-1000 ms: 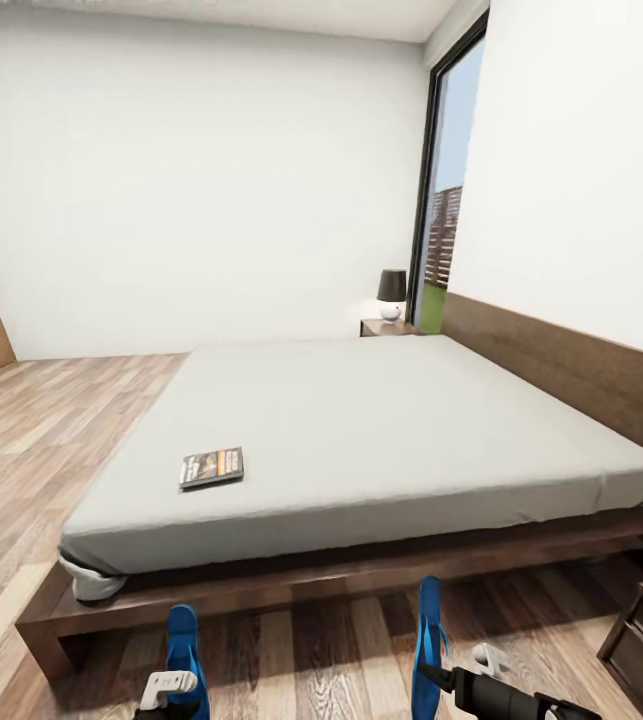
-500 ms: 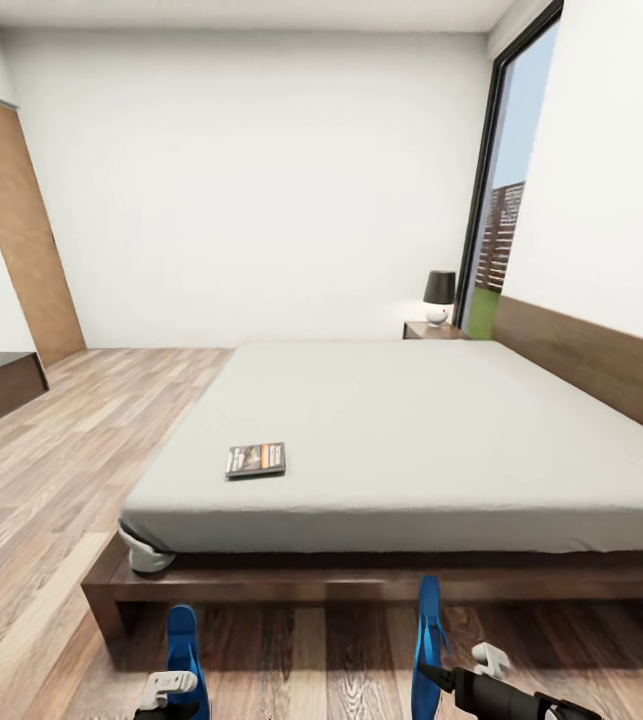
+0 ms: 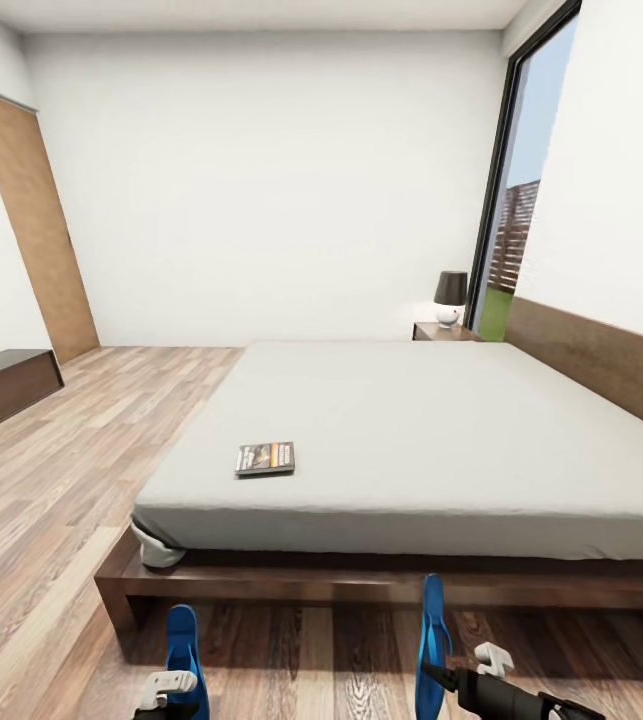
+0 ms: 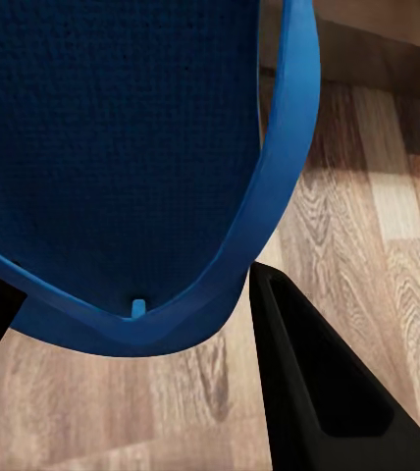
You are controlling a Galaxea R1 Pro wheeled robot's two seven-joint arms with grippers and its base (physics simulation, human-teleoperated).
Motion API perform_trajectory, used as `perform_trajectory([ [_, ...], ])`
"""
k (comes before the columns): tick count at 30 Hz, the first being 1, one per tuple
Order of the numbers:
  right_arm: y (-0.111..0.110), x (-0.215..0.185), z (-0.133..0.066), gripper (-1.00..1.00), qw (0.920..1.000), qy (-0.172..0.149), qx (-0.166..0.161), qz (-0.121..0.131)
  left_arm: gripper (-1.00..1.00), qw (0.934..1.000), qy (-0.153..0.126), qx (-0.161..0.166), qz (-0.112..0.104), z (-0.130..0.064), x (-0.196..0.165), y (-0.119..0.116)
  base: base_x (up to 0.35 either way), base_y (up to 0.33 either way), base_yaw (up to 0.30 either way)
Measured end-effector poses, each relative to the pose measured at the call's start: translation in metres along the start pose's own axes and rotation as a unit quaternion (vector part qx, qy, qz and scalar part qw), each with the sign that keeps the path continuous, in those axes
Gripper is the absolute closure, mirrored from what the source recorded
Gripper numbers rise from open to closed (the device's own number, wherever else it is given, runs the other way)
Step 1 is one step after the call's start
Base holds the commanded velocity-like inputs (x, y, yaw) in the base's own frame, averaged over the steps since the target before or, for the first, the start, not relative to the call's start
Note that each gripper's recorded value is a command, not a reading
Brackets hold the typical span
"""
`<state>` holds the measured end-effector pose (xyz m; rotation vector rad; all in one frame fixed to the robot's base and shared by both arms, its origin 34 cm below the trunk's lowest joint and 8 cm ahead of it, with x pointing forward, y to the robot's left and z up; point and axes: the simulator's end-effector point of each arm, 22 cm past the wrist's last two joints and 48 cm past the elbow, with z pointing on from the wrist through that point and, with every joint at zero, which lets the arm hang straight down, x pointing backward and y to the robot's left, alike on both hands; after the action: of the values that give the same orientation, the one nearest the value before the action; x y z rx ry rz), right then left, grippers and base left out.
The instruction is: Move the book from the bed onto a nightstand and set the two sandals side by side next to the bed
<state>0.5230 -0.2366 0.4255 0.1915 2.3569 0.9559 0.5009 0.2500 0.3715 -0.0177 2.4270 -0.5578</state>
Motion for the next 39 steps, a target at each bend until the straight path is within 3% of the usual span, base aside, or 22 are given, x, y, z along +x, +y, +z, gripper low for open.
perform_trajectory([
  [5, 0.003, 0.009, 0.009, 1.0, 1.0, 0.005, 0.005, -0.004, 1.0, 0.9997, -0.007, 0.02, -0.007, 0.004, 0.008, -0.02, 0.0, 0.0, 0.0],
  [11, -0.009, 0.02, 0.004, 1.0, 0.9996, 0.015, 0.021, 0.007, 1.0, 0.9995, -0.018, 0.024, -0.005, 0.007, -0.002, -0.024, 0.0, 0.0, 0.0],
  [25, -0.011, 0.027, 0.003, 1.0, 0.9994, 0.02, 0.022, 0.015, 1.0, 0.9996, -0.018, 0.022, -0.005, 0.006, -0.003, -0.023, 0.0, 0.0, 0.0],
  [39, -0.03, 0.045, 0.015, 1.0, 0.9994, 0.02, 0.022, 0.015, 1.0, 0.9996, -0.019, 0.021, -0.005, 0.022, 0.018, -0.01, 0.0, 0.0, 0.0],
])
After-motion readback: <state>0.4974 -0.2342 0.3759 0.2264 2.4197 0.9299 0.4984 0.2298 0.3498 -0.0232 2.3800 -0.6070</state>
